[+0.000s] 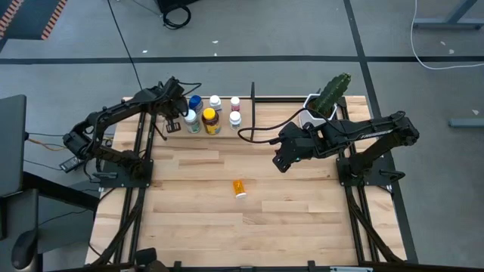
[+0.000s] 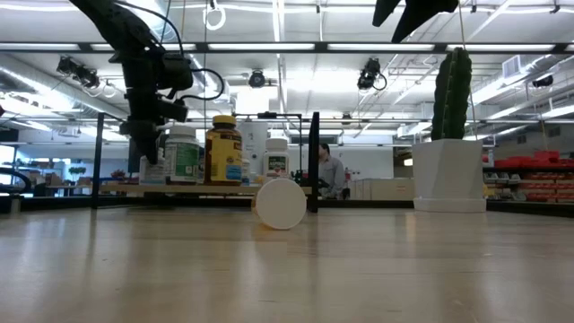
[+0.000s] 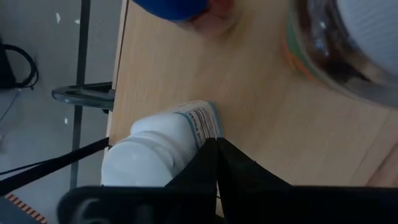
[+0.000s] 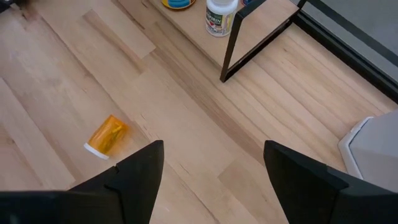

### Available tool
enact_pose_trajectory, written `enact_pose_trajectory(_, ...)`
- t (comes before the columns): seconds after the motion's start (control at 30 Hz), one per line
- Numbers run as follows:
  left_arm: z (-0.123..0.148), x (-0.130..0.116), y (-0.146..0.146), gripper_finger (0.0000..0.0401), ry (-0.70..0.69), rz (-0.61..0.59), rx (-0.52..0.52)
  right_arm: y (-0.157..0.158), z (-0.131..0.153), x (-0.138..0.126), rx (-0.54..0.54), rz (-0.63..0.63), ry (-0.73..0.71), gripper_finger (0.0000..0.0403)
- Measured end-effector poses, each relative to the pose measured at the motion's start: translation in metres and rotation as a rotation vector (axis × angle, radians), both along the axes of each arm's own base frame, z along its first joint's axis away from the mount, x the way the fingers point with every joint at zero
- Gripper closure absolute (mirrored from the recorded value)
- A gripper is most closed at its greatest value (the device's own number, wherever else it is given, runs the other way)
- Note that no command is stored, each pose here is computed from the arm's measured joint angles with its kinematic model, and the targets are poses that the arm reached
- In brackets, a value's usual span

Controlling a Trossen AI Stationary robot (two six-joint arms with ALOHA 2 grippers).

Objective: Pick and place medicine bottles onto shelf by color
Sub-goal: Adjust the white pill on the shelf

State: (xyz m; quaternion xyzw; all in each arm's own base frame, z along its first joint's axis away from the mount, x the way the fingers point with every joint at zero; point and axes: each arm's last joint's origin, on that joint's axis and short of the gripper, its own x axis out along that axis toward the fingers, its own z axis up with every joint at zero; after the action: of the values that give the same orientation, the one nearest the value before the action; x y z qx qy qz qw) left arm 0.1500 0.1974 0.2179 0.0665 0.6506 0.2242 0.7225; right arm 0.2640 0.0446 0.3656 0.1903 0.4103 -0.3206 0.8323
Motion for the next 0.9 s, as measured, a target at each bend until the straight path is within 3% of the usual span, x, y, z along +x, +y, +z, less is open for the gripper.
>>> enact_pose_trajectory(0.9,-0.003,-0.001,0.013,0.0396,-0.01,0.001,0.038,0.0,0.0,0.0,0.008,-0.015,-0.007,0.0121)
